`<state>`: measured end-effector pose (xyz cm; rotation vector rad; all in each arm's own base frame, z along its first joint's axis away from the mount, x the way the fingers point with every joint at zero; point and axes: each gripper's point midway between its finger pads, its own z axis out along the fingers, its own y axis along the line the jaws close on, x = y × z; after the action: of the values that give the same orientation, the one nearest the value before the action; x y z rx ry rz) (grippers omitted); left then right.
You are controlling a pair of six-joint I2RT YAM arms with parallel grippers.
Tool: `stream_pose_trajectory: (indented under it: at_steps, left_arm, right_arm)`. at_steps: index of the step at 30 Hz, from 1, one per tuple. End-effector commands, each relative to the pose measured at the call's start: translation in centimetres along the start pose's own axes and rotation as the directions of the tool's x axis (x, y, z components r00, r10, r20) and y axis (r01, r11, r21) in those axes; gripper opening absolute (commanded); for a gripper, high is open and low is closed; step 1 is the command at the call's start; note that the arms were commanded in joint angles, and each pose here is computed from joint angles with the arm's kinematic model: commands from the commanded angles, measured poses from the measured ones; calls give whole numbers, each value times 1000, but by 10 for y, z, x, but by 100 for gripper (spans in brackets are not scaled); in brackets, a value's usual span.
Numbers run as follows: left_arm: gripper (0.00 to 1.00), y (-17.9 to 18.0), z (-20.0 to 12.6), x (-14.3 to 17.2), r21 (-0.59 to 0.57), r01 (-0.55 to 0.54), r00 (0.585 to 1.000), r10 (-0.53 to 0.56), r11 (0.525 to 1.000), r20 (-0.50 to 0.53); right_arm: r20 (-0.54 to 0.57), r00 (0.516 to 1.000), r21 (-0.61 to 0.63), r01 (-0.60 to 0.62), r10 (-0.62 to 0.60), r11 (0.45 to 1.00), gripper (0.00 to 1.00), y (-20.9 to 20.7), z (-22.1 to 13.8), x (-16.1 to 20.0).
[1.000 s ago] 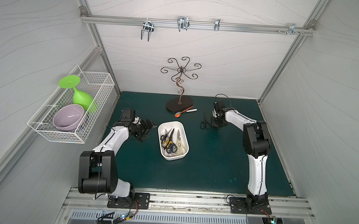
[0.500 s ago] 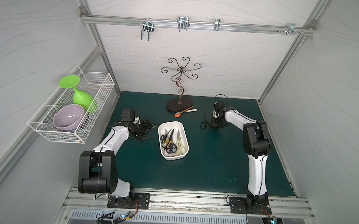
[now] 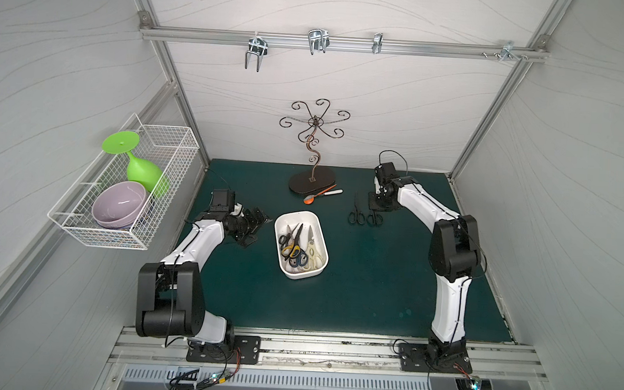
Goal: Take the scissors out of the storage box
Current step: Place the scissors at the center of the board, then pick up the scissors from the storage box.
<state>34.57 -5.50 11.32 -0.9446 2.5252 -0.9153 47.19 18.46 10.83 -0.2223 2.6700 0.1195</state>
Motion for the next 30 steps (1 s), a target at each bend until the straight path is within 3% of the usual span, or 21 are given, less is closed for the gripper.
stream_pose_trajectory:
  at_steps: [1,11,20,23,30]
  left_arm:
    - [92,8,3,-6,-36,-31,999,32,999,33]
    - [92,24,8,-9,-85,-12,998,17,996,53]
    - [92,28,9,-11,-83,3,999,2,997,54]
    - [92,27,10,-12,-74,13,998,-9,997,54]
    - [92,32,7,-20,-58,54,996,-50,997,74]
  right_arm:
    - [12,998,-80,65,-64,995,33,46,-45,9]
    - [-27,990,-346,121,-139,930,33,185,-90,88]
    - [-116,965,-425,167,-236,890,34,253,-92,153]
    - [-128,964,-437,158,-235,886,34,270,-88,160]
    - [-128,978,-274,122,-162,954,32,260,-55,155]
